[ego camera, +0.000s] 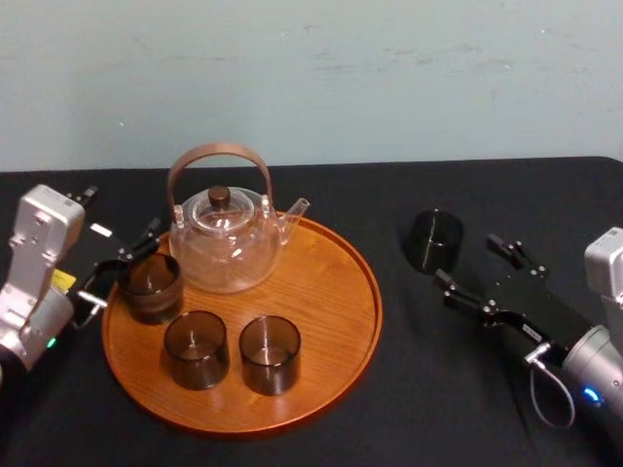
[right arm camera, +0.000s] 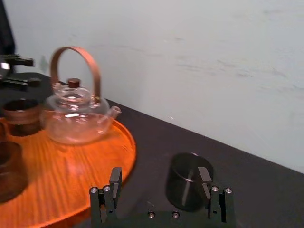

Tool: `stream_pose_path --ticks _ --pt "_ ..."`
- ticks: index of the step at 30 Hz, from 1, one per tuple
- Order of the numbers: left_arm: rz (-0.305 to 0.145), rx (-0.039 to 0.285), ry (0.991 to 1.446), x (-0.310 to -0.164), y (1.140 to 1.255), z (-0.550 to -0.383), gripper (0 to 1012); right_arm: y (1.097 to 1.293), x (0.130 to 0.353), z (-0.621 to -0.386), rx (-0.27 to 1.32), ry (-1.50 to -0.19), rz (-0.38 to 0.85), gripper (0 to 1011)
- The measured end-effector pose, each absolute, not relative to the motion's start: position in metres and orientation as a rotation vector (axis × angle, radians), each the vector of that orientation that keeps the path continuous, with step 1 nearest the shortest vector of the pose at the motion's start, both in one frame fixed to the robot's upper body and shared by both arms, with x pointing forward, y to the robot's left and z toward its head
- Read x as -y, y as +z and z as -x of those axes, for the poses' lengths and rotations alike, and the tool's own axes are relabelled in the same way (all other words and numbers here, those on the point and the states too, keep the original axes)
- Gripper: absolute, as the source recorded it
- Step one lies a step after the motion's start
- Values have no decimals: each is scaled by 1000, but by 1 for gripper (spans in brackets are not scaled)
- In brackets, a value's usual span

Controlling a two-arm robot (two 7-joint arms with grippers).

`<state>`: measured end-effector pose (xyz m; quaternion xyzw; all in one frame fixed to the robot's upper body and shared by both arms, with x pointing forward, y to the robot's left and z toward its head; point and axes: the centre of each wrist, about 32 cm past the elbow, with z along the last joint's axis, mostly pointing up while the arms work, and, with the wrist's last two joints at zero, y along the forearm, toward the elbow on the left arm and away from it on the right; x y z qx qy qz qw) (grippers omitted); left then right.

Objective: Pick up the glass from the table and place it on the tray.

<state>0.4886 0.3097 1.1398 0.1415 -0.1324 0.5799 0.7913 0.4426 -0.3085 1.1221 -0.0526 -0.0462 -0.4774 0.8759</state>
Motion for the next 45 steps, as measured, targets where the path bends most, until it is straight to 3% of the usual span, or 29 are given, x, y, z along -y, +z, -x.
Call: stream_pose_path --ticks 9,29,45 --pt "-304 285 1248 -310 1140 -489 1001 1118 318 -450 63 -1049 121 1002" --pt "-304 285 1248 -310 1140 -489 1001 1111 311 -500 23 -1044 161 1002" --pt "-304 285 1248 -310 1140 -489 1001 1107 310 -507 15 -1038 153 1002"
